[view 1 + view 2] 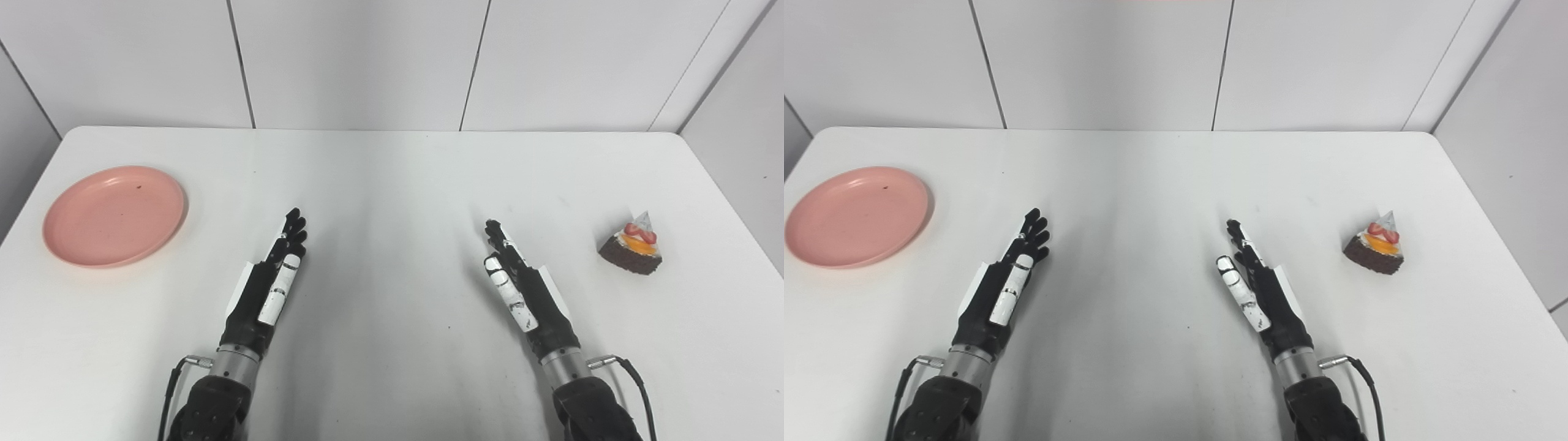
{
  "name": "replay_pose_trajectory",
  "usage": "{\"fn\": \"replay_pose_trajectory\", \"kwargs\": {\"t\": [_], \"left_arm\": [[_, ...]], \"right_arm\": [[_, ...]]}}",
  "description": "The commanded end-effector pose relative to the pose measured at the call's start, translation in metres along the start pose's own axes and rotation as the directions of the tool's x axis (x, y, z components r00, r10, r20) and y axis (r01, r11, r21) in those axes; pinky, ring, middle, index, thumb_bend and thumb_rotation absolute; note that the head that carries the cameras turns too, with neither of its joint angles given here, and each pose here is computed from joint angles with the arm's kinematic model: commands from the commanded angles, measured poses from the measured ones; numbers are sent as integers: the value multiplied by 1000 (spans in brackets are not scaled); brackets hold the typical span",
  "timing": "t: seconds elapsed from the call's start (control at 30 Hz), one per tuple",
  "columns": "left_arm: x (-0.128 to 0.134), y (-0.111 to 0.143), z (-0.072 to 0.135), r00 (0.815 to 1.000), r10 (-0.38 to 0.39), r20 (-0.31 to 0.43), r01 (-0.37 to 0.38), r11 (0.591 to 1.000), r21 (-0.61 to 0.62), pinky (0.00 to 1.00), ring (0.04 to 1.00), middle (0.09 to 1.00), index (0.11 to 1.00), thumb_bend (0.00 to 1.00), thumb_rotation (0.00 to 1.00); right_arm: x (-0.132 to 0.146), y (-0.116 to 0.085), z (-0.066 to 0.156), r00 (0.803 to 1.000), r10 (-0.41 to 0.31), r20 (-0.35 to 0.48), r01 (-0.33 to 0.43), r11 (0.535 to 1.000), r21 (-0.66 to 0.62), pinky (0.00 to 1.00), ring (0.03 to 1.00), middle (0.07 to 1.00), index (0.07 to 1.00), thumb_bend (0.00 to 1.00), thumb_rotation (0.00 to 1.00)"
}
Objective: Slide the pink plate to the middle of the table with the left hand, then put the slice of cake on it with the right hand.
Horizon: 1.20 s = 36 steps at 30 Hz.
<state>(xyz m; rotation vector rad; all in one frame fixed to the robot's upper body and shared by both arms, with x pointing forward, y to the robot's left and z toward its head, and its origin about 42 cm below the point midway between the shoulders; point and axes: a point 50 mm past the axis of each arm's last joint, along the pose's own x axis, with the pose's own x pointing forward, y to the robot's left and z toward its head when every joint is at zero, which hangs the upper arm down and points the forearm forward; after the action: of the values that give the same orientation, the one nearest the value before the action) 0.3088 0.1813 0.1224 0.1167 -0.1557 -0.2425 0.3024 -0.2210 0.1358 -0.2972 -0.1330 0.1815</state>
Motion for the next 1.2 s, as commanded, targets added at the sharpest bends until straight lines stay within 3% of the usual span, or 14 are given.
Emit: {"fn": "replay_pose_trajectory", "kwargs": {"t": [0.0, 1.17], "left_arm": [[-15, -2, -18, 997, -14, -75, 14, 1000, -3, 948, 979, 995, 978, 420, 1000], [-15, -3, -18, 997, -16, -75, 15, 1000, -11, 941, 971, 990, 975, 417, 1000]], "right_arm": [[0, 2, 2, 999, 28, -17, -28, 1000, 2, 949, 974, 966, 961, 367, 1000], [1, 1, 3, 999, 33, -21, -33, 999, -4, 949, 970, 966, 959, 356, 1000]]}}
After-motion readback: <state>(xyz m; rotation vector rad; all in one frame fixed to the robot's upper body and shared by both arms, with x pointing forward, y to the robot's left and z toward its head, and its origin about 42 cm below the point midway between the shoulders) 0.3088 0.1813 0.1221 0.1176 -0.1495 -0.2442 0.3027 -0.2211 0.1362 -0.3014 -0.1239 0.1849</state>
